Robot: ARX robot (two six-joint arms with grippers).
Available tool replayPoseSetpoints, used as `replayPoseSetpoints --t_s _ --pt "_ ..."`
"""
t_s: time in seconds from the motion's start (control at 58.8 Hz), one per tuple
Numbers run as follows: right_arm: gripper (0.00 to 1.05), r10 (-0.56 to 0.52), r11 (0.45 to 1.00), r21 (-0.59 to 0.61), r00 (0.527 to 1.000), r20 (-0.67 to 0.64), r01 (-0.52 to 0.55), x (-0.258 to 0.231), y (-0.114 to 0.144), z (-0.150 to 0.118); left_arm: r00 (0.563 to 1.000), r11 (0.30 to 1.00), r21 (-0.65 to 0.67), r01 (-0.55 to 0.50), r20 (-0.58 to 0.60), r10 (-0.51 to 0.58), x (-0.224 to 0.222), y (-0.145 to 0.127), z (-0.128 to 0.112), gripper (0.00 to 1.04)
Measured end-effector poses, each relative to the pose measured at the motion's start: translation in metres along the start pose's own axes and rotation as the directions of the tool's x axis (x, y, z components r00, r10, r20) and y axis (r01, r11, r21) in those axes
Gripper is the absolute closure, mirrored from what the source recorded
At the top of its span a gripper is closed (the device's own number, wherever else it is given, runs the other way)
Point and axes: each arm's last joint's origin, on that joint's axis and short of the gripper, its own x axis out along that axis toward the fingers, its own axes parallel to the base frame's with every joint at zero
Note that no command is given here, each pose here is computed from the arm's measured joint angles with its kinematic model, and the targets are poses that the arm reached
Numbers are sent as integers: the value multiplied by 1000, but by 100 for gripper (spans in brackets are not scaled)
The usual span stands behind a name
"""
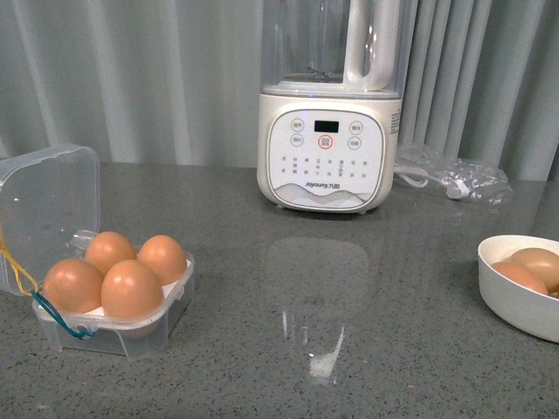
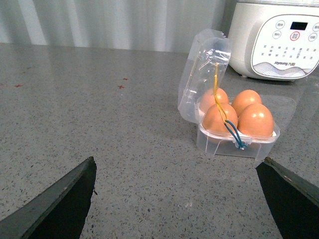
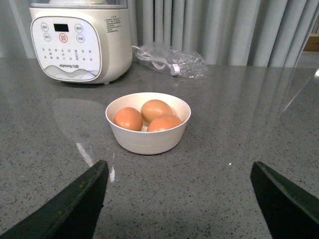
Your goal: Put egg into box
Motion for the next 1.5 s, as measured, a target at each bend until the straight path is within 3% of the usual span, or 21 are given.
replayPoseSetpoints --t_s 0.051,0.238,0.289,0.34,0.425,0.612,0.731,0.969,1.496 --pt "5 0 1000 2 1000 0 0 0 0 0 1000 1000 0 0 0 0 0 0 0 7" --pt "7 0 1000 3 1000 0 0 0 0 0 1000 1000 0 -1 0 1 0 0 0 7" --pt "7 0 1000 3 1000 0 0 0 0 0 990 997 -27 -73 -122 69 1 0 -3 7" --pt "7 0 1000 3 1000 0 0 0 0 0 949 987 -42 -153 -283 135 1 1 -3 7" --pt "7 0 1000 3 1000 0 0 0 0 0 914 983 -58 -174 -380 139 3 1 -1 7" --pt "7 0 1000 4 1000 0 0 0 0 0 962 980 -133 -150 -249 113 7 3 40 7" --pt "7 0 1000 4 1000 0 0 0 0 0 974 980 -153 -130 -204 97 19 7 52 7" --pt "7 0 1000 4 1000 0 0 0 0 0 989 987 -154 -54 -144 32 81 34 79 7" --pt "7 0 1000 3 1000 0 0 0 0 0 966 995 93 36 -257 -11 185 98 102 7"
